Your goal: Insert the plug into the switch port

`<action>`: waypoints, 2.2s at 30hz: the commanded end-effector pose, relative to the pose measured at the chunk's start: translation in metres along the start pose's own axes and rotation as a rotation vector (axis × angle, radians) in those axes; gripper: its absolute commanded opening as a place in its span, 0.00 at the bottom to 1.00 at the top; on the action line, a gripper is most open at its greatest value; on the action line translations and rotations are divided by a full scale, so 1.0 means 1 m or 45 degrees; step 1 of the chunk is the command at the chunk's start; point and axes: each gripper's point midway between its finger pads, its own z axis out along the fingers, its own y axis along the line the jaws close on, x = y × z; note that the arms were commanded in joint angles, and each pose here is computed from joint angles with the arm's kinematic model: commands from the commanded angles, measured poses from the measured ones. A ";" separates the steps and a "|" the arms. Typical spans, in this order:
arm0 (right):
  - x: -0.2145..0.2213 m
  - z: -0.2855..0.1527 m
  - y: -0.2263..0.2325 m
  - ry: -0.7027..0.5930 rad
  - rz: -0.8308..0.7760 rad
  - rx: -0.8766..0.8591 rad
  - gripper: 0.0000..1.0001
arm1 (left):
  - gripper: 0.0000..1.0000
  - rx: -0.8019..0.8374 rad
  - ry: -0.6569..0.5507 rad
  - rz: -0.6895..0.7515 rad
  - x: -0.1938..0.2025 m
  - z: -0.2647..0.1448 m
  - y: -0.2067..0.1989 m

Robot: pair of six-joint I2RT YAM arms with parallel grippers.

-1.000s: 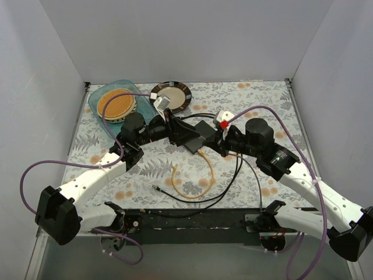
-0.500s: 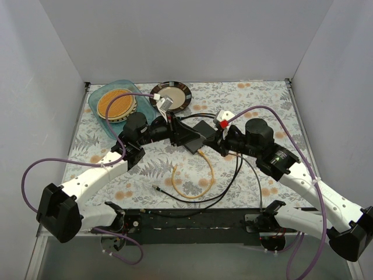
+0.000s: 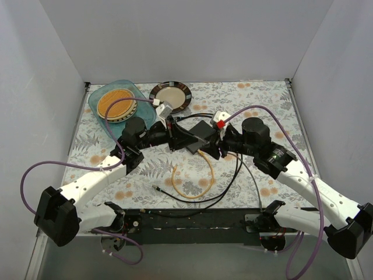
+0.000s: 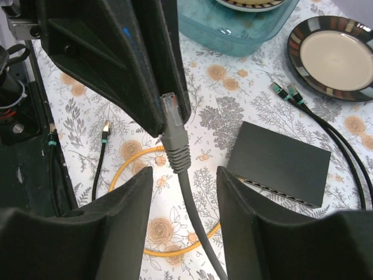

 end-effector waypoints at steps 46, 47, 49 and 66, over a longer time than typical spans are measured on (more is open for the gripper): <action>-0.043 0.000 0.060 -0.119 -0.064 -0.554 0.19 | 0.00 0.278 -0.044 0.540 0.025 -0.040 -0.046; -0.041 0.002 0.059 -0.111 -0.059 -0.547 0.10 | 0.00 0.278 -0.044 0.540 0.025 -0.040 -0.046; -0.041 0.003 0.059 -0.106 -0.049 -0.546 0.02 | 0.00 0.275 -0.042 0.535 0.025 -0.039 -0.045; -0.016 -0.003 -0.004 -0.018 -0.066 -0.012 0.01 | 0.98 -0.563 -0.234 -0.066 -0.034 -0.029 0.055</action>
